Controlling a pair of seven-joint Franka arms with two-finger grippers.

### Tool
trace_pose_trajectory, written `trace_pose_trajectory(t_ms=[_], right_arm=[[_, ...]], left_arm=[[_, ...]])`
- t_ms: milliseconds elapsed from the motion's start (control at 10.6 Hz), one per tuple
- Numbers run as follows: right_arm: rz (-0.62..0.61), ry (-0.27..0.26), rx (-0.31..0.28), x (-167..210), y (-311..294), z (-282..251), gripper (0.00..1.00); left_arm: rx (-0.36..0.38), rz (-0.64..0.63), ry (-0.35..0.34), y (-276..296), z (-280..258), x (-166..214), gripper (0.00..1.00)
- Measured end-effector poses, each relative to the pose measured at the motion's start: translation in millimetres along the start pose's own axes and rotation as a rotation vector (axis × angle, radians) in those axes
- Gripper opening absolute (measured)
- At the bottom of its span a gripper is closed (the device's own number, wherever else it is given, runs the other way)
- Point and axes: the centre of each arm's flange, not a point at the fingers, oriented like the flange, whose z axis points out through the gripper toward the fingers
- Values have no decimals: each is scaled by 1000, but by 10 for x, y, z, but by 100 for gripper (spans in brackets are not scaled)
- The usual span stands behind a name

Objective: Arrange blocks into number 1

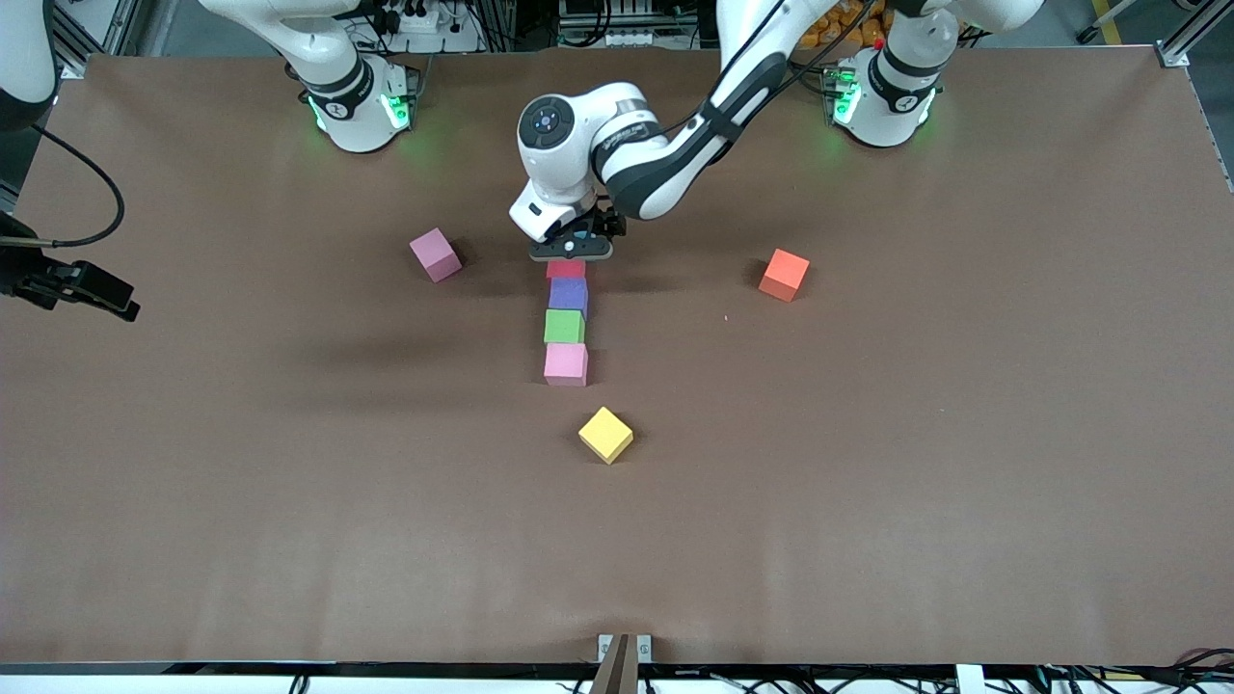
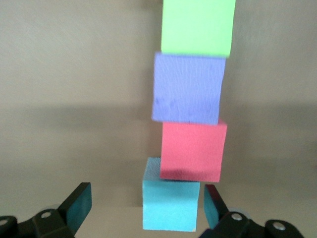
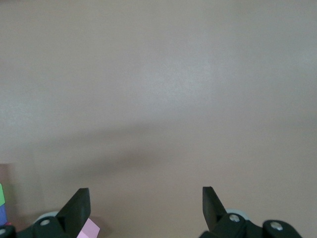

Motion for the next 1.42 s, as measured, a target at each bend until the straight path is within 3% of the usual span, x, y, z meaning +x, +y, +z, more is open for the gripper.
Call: trace_pose_trajectory(t_ms=[284, 568, 758, 1137, 1421], right_arm=[[-2, -5, 0, -10, -12, -10, 100], [-5, -6, 1, -22, -26, -50, 100], [-4, -10, 1, -38, -23, -128, 100], [-7, -25, 1, -67, -37, -197, 100], [-51, -25, 7, -95, -321, -207, 100]], left_arm=[[10, -136, 25, -632, -626, 858, 100], [20, -212, 38, -1941, -1250, 1950, 100], [9, -236, 53, -2745, -1470, 2420, 100], [36, -250, 73, -3794, -1671, 2829, 100], [76, -213, 24, -4270, -1833, 2814, 100]])
